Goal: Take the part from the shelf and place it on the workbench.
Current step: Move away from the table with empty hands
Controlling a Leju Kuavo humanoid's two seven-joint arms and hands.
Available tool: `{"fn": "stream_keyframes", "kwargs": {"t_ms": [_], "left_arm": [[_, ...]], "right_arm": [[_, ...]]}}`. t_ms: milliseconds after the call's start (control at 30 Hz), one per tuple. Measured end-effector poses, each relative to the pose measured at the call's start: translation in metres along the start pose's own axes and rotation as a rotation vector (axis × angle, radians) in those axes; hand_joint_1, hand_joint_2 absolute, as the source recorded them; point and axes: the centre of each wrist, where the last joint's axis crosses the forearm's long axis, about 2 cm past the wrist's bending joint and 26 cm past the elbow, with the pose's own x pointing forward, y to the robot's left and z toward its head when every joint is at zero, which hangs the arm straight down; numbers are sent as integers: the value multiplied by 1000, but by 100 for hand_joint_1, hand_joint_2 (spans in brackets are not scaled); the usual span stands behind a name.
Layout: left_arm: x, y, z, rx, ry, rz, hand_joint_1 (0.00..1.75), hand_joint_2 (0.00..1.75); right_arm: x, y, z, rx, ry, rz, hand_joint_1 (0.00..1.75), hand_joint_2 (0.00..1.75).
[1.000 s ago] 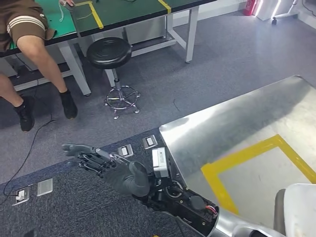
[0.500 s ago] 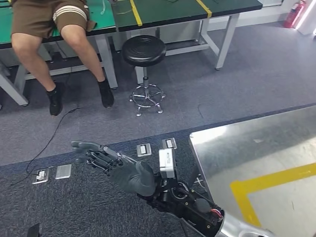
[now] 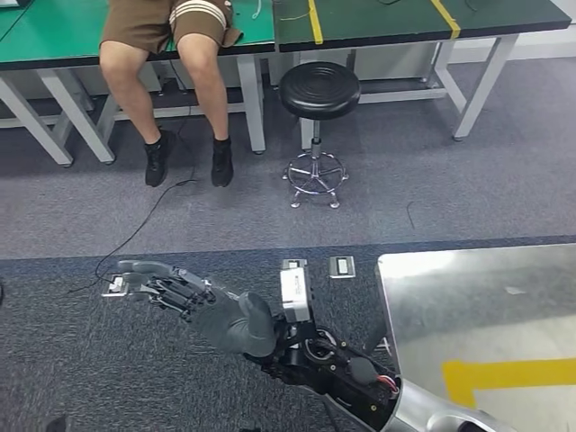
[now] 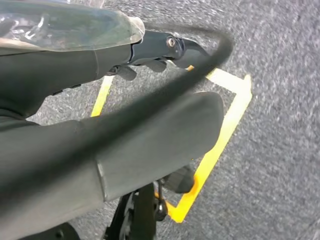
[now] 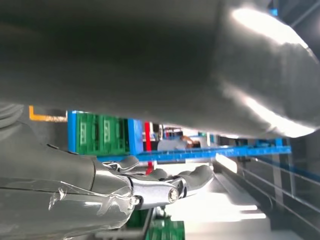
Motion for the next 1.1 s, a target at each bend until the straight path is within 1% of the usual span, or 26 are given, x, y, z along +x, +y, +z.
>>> {"fn": "stream_keyframes", "kwargs": {"t_ms": [300, 600, 733, 867, 1100], "left_arm": [[0, 2, 0, 4, 0, 1, 0, 0], [1, -1, 0, -1, -2, 3, 0, 0], [-2, 2, 0, 4, 3, 1, 0, 0], [3, 1, -1, 4, -4, 5, 0, 0], [4, 1, -1, 6, -6, 9, 0, 0]], "right_arm": [[1, -1, -2, 5, -3, 4, 0, 0], [0, 0, 0, -1, -4, 0, 0, 0], [0, 0, 0, 0, -4, 2, 0, 0], [0, 0, -1, -1, -4, 1, 0, 0], [0, 0, -1, -1, -3, -2, 0, 0]]}}
